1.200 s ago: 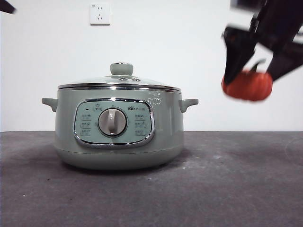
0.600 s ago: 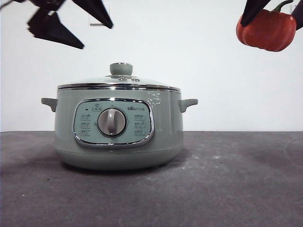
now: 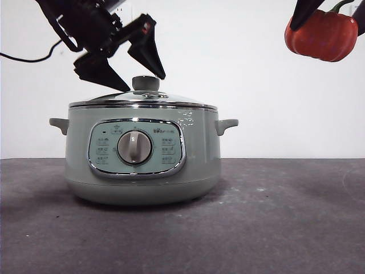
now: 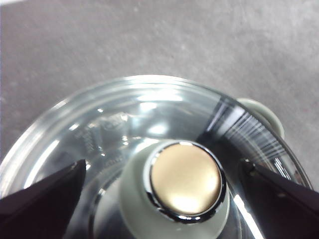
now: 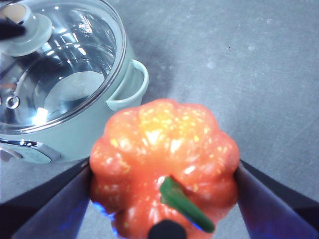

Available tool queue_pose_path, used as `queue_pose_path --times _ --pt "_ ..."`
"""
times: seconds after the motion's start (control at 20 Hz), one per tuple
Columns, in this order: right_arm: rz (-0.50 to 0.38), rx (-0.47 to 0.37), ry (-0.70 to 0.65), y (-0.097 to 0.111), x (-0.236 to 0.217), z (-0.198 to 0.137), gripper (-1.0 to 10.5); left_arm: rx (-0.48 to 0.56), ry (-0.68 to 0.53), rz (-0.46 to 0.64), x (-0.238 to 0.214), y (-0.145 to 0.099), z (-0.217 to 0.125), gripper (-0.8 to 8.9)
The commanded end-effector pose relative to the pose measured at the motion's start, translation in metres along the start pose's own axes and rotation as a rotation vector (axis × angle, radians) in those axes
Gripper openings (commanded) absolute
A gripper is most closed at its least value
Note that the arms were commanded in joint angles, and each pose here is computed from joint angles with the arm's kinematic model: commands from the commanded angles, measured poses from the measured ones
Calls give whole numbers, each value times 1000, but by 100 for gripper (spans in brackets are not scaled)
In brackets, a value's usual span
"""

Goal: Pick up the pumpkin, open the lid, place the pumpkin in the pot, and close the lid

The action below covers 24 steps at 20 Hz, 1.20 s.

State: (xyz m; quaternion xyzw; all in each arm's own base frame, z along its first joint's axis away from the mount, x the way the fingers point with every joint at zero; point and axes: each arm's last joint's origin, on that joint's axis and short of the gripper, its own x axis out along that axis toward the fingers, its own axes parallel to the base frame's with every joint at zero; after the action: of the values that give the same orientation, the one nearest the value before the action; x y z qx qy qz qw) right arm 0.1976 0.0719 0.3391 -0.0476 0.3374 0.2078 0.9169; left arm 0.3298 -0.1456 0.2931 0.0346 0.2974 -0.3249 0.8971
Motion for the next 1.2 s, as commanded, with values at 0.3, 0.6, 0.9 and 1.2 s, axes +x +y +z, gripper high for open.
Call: queue_pose_path --times 0.3,0.6,0.9,1.2 --pt "3 8 -5 1 0 0 -9 29 9 7 5 -8 0 571" --pt "3 8 -5 1 0 0 -9 25 22 2 5 -8 -2 198" --pt "3 8 -6 1 0 0 -9 24 29 2 5 -9 -2 57" --pt "4 7 -7 1 -1 0 -9 28 7 5 3 -8 1 -8"
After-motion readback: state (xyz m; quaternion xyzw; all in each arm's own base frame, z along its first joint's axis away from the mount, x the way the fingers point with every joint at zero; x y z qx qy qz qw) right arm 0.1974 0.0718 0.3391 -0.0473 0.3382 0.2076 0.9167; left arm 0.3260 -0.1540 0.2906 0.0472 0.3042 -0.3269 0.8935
